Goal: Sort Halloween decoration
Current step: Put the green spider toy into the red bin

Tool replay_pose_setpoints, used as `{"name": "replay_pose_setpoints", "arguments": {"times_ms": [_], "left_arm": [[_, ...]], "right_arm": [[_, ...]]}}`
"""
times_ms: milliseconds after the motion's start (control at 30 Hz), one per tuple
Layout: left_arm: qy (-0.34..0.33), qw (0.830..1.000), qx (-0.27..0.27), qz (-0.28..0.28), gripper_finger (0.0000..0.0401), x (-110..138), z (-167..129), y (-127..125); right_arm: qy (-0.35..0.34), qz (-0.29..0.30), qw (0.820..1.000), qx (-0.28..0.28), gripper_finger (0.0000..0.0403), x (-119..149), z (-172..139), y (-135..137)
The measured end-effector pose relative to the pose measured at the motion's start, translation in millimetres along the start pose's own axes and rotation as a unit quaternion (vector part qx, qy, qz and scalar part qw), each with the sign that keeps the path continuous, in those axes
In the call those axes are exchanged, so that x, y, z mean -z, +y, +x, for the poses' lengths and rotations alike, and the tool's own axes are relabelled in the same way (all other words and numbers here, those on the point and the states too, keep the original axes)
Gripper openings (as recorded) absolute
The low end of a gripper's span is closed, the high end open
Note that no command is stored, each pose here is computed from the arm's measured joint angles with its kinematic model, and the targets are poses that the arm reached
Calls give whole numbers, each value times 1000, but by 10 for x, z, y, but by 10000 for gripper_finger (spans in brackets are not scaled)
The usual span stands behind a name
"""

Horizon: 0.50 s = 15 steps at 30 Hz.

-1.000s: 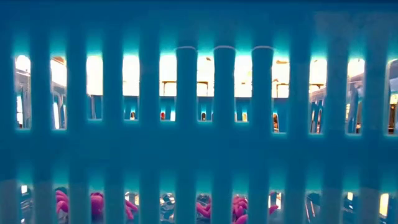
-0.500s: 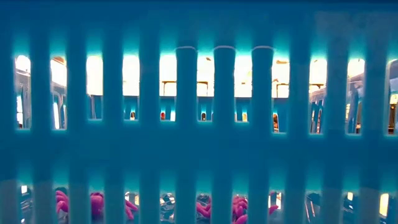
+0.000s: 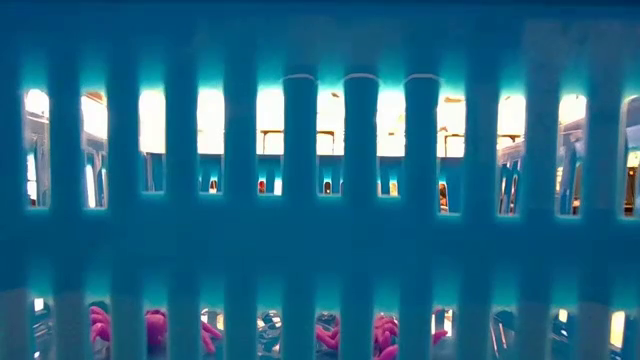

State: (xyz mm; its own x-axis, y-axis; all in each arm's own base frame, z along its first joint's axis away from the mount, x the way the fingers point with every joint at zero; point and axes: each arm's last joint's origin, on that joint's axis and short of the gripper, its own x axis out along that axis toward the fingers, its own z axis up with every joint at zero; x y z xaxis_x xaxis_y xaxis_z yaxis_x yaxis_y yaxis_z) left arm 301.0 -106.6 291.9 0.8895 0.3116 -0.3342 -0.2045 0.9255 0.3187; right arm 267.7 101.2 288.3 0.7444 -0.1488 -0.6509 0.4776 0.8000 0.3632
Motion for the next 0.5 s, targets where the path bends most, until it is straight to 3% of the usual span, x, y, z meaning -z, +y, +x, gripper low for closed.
{"name": "replay_pose_setpoints", "arguments": {"times_ms": [100, 233, 400, 500], "left_arm": [[20, 1000, -1, -11, 118, 33, -39, 32], [45, 999, -2, -13, 118, 84, -62, 46], [58, 998, -4, -16, 117, 116, -64, 49], [60, 998, -4, -15, 117, 119, -65, 49]], "right_arm": [[127, 86, 988, 6, 1, 283, -61, 25], [238, 155, 959, -4, 1, 690, -98, 238], [288, 222, 931, -20, 0, 1112, -169, 500], [293, 246, 924, -4, 0, 1312, -183, 564]]}}
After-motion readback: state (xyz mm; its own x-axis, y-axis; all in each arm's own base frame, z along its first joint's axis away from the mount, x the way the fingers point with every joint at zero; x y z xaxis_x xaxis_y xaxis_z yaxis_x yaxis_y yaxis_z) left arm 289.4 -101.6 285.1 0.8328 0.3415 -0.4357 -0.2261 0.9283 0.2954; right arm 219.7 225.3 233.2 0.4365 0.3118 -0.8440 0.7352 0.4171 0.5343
